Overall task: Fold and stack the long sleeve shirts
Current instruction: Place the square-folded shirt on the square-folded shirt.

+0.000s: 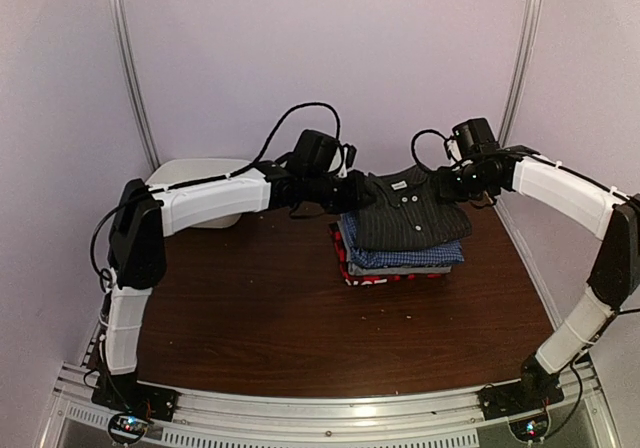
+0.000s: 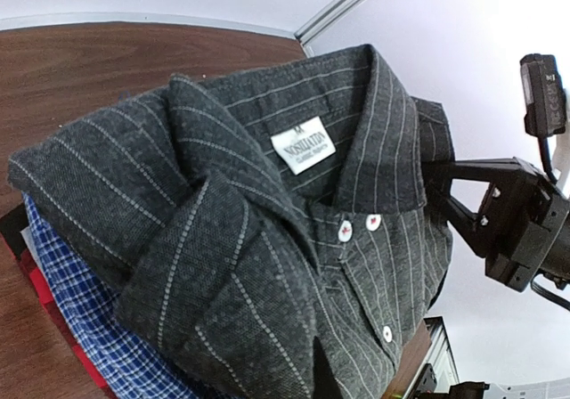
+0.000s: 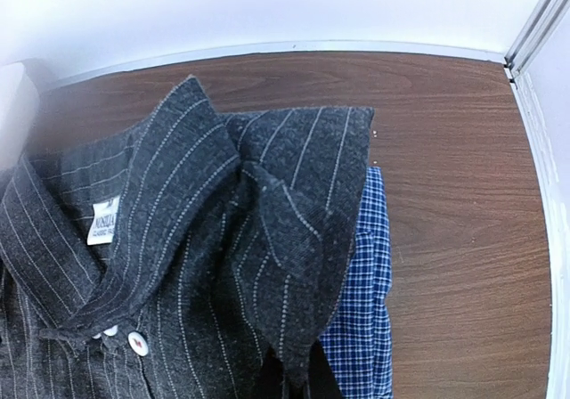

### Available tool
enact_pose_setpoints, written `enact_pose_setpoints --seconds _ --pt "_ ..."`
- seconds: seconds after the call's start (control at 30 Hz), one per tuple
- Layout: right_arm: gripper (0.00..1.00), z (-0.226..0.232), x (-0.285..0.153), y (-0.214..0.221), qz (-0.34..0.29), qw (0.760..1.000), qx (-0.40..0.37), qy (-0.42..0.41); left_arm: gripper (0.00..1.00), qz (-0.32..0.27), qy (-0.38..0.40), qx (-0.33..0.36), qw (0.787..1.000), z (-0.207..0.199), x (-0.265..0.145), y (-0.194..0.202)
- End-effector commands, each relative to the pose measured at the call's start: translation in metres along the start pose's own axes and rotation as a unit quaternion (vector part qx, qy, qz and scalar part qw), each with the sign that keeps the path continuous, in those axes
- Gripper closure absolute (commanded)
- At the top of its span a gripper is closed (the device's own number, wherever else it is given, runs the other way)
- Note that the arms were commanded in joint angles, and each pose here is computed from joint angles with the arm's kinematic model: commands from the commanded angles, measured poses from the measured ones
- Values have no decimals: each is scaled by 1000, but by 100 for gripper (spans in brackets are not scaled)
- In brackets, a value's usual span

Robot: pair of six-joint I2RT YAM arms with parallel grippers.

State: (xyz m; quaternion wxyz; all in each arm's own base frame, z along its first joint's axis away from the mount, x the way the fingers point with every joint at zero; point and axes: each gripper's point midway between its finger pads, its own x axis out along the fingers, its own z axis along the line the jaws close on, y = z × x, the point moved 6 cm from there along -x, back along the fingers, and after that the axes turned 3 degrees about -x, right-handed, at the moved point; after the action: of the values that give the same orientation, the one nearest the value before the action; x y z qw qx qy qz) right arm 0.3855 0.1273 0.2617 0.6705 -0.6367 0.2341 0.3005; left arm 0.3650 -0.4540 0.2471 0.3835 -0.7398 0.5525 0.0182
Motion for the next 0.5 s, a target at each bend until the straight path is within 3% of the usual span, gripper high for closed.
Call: enact_pose_setpoints --seconds 0.0,0.2,0.37,0.47 --pt "100 -12 9 -6 -10 1000 -1 2 100 -22 39 0 999 -20 4 -11" --pt "100 -26 33 6 15 1000 5 13 100 -21 -2 -10 1000 2 15 -2" --pt "98 -43 49 18 37 999 13 34 100 1 -45 -29 999 48 30 8" --pt "74 -52 53 24 45 998 17 48 98 19 -55 -40 997 68 37 16"
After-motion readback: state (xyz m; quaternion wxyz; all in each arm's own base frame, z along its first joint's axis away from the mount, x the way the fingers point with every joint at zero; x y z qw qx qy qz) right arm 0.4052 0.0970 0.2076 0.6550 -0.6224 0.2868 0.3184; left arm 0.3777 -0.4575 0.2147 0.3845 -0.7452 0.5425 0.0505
